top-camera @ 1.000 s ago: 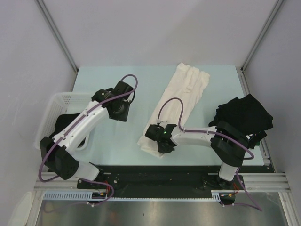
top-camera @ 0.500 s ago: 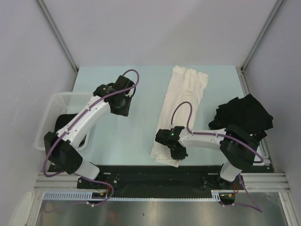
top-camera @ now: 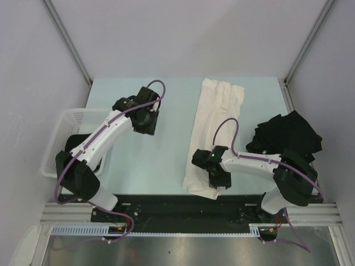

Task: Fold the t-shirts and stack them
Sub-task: Rotate the tshirt 75 degrees

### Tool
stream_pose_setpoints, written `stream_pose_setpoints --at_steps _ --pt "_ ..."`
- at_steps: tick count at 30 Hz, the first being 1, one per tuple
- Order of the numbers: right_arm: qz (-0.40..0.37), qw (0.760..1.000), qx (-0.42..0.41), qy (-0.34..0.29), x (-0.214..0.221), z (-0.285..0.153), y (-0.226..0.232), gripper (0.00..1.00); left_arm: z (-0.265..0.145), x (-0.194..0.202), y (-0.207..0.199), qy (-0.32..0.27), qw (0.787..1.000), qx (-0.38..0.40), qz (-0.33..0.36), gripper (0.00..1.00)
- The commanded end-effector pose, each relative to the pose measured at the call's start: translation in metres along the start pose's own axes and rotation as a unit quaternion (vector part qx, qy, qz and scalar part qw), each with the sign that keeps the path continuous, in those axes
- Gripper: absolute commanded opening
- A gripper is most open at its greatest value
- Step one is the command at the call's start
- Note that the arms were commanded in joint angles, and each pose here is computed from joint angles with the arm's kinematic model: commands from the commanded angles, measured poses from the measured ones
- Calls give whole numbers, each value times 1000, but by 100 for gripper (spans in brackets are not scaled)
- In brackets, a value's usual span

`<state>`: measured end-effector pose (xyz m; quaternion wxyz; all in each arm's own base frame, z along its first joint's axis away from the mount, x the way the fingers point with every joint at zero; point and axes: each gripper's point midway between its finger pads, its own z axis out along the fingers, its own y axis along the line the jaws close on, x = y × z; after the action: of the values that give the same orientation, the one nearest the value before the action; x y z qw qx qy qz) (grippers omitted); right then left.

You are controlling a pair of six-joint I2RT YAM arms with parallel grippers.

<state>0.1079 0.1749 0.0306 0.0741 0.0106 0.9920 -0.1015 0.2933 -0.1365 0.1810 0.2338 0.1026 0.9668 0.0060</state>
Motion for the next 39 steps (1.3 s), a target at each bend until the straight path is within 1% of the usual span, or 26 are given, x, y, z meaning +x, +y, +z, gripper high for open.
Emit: stream_pose_setpoints --at_steps 1,3,4,6,10,11,12,14,16,20,24,27,35,39 --pt "35 999 -1 -28 -17 -17 -21 50 4 -24 -20 -24 998 50 -15 44" --pt "46 998 -9 -39 -26 -25 -27 52 10 -29 -28 -28 997 65 -18 43" --pt "48 998 -10 -41 -28 -27 -29 53 13 -31 -36 -23 996 82 -21 44" --pt "53 997 -17 -46 -33 -31 -32 54 17 -32 -41 -17 995 90 -25 43" --pt "57 997 -15 -53 -37 -37 -37 56 28 -20 -53 -1 992 119 -30 44" --pt "59 997 -16 -55 -38 -38 -37 56 31 -22 -56 -7 991 129 -31 44" --pt "64 996 -23 -57 -40 -41 -37 56 37 -18 -59 4 991 134 -30 45" --pt "69 995 -35 -57 -41 -45 -34 57 37 -14 -65 17 989 145 -31 44" --pt "73 995 -43 -56 -40 -48 -32 58 34 -13 -67 16 989 147 -30 44" --pt "71 995 -41 -59 -36 -49 -33 60 29 -8 -65 12 988 148 -30 45" --pt "63 995 -34 -69 -34 -47 -28 67 25 1 -60 15 989 141 -27 45" --pt "61 994 -45 -72 -34 -42 -16 69 21 4 -55 14 991 133 -24 45" --pt "41 997 -35 -57 -30 -16 -3 70 6 6 -48 8 992 125 -20 45" --pt "44 997 -41 -52 -23 -5 -1 69 2 6 -44 5 993 119 -21 45"
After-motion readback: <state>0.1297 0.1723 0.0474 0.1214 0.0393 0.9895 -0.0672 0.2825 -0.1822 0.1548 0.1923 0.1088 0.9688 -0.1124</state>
